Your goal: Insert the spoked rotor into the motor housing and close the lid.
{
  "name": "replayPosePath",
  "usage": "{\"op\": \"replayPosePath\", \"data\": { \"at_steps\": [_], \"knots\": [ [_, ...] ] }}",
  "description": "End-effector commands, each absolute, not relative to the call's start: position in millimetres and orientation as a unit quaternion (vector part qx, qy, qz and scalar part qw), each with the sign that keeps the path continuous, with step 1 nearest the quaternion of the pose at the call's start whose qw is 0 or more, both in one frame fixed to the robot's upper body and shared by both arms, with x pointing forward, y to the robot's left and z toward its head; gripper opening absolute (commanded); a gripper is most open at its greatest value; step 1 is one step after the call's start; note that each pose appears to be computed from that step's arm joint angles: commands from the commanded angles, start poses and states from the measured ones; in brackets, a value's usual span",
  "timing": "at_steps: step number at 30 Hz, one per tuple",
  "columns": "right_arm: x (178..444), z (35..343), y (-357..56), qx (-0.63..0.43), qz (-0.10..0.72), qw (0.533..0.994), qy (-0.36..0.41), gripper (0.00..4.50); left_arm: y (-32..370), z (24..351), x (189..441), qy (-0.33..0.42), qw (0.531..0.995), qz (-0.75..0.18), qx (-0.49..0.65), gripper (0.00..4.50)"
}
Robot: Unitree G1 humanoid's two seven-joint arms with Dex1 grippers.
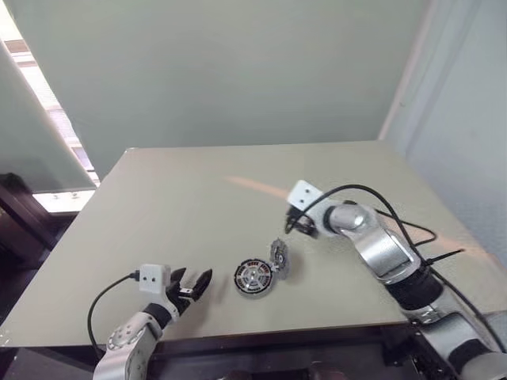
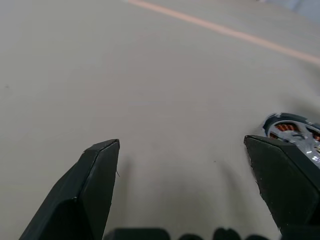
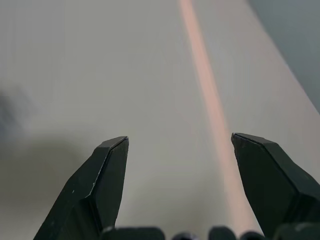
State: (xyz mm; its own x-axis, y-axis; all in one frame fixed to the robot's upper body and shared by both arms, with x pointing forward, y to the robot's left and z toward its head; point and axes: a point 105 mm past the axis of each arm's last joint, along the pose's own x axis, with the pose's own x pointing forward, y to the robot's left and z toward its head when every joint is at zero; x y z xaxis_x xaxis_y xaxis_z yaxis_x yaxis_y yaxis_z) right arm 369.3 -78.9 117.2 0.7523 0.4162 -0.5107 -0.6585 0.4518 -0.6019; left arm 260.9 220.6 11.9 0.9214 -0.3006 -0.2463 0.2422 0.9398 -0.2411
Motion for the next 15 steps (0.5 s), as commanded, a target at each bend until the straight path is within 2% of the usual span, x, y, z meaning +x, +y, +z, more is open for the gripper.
{"op": "replayPosePath", "data": {
  "at_steps": [1, 5, 11, 14, 15],
  "knots": [
    [364, 110, -74, -0.441, 0.349, 0.815, 0.140, 3.59, 220, 35, 267, 0.103, 0.978, -0.156, -0.089, 4.29],
    [347, 89, -56, -0.400, 0.410, 0.805, 0.158, 3.59, 218, 38, 266, 0.106, 0.976, -0.170, -0.084, 4.29],
    [318, 81, -2, -0.272, 0.498, 0.809, 0.153, 3.59, 216, 38, 263, 0.118, 0.972, -0.184, -0.082, 4.29],
    [311, 78, 14, -0.242, 0.516, 0.808, 0.151, 3.63, 214, 41, 260, 0.116, 0.971, -0.187, -0.091, 3.75],
    [308, 76, 19, -0.227, 0.523, 0.807, 0.152, 3.63, 213, 41, 258, 0.119, 0.970, -0.192, -0.095, 3.39]
  ]
}}
